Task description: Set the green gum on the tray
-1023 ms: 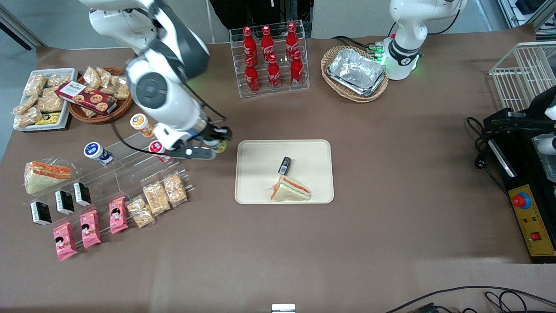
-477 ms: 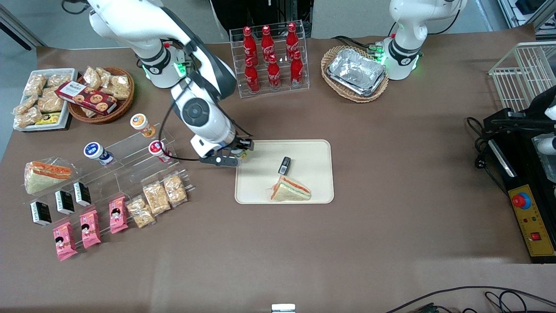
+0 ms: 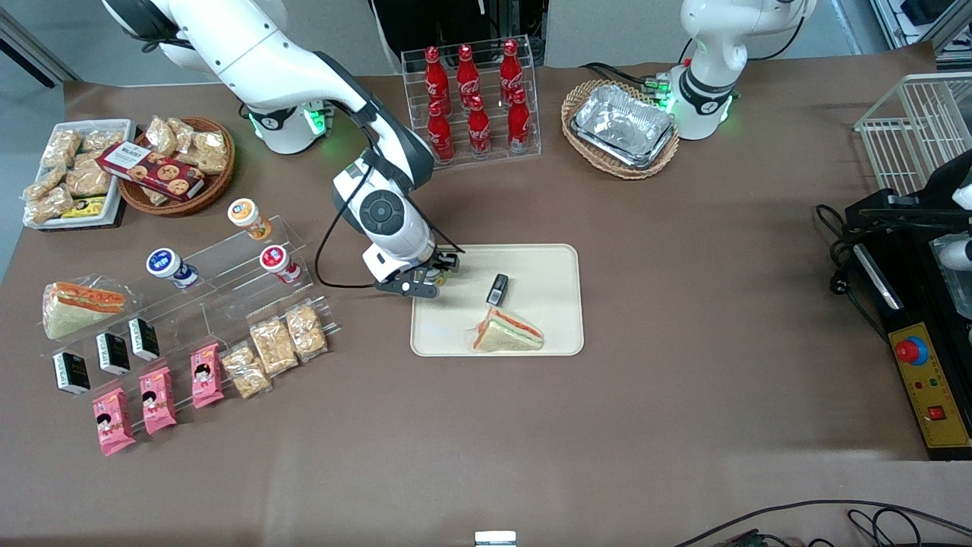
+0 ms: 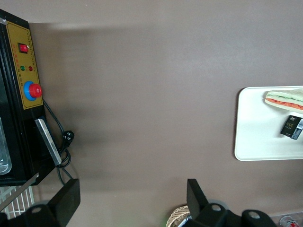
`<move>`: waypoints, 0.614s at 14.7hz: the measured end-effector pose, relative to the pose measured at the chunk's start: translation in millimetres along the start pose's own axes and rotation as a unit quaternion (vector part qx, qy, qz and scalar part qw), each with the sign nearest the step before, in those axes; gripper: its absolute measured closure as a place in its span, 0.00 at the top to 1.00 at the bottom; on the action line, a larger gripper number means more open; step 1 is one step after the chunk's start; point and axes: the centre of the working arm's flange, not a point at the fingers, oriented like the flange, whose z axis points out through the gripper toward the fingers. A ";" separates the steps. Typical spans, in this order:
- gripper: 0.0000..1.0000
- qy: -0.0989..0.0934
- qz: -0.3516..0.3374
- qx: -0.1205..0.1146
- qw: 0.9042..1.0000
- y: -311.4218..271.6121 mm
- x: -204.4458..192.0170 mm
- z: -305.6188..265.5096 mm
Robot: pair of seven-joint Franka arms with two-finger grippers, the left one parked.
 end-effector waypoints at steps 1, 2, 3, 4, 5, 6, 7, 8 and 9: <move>0.52 0.001 -0.001 0.002 1.000 -1.8 -1.0 4.6; 0.53 0.001 -0.001 0.004 1.000 -3.3 -1.8 8.5; 0.53 0.001 -0.002 0.005 1.000 -4.2 -2.3 11.5; 0.56 0.000 -0.001 0.005 1.000 -4.3 -2.5 13.6; 0.65 0.000 -0.001 0.004 1.000 -4.1 -2.3 14.5; 0.74 0.000 0.000 0.005 1.000 -4.0 -2.1 14.5; 0.82 0.000 0.000 0.005 1.000 -4.1 -1.9 14.3; 0.91 0.001 0.000 0.005 1.000 -4.2 -1.7 14.1; 0.99 0.002 0.001 0.006 1.000 -4.2 -0.9 13.4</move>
